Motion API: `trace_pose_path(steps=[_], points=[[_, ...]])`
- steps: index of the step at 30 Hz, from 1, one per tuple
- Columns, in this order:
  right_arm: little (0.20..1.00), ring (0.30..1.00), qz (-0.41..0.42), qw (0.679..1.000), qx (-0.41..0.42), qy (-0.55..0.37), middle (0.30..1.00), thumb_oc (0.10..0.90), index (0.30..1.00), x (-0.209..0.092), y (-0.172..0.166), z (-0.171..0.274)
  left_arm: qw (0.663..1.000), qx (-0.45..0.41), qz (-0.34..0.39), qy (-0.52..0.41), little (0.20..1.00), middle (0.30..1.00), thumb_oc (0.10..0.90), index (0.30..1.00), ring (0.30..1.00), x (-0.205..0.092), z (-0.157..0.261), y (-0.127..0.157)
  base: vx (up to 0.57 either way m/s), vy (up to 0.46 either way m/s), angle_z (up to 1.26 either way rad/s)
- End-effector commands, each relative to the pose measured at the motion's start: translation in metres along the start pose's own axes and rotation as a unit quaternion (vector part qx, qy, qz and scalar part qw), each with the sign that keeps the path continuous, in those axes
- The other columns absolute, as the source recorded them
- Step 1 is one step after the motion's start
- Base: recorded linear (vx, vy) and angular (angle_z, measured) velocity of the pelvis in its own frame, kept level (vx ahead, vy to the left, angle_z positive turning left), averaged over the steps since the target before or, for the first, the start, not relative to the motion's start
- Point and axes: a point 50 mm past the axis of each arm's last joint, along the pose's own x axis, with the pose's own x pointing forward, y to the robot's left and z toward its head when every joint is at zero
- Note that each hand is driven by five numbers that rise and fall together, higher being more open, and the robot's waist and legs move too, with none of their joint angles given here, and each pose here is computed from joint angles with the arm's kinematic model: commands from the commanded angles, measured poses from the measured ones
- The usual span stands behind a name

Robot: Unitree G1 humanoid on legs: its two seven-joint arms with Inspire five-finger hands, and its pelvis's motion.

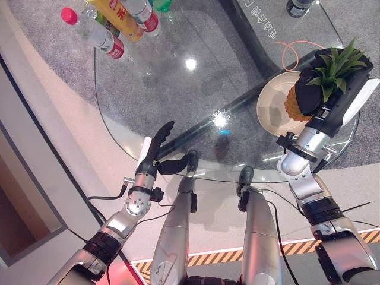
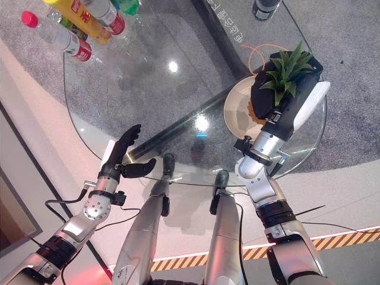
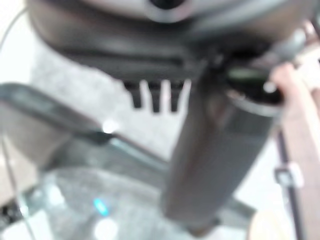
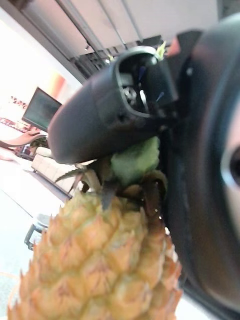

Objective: Pick up the fruit to the plate

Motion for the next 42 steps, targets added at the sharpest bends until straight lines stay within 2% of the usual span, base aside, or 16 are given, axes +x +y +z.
trace_pose_path(steps=[1,11,30,42], points=[[0.200,0.300,-0.045,0.983,0.113,-0.135,0.300,0.100,0.300,0.040,0.001,0.052,0.996,-0.033,0.015,-0.076,0.900,0.900,0.800,0.900,0.900,0.003,0.032,-0.001,0.00,0.000,0.00],[0.200,0.300,-0.039,0.982,0.128,-0.134,0.300,0.100,0.300,0.043,0.008,0.056,0.996,-0.036,0.016,-0.074,0.900,0.900,0.800,0.900,0.900,0.005,0.031,-0.005,0.01,0.024,0.03],[0.200,0.300,-0.013,0.991,0.030,-0.127,0.300,0.100,0.300,0.053,0.012,0.022,0.995,-0.044,0.005,-0.092,0.900,0.900,0.800,0.900,0.900,0.013,0.042,-0.020,0.00,0.014,0.03],[0.200,0.300,-0.021,0.992,0.004,-0.123,0.300,0.100,0.300,0.054,0.007,0.014,0.994,-0.044,0.006,-0.100,0.900,0.900,0.800,0.900,0.900,0.013,0.044,-0.020,0.00,0.000,0.00]])
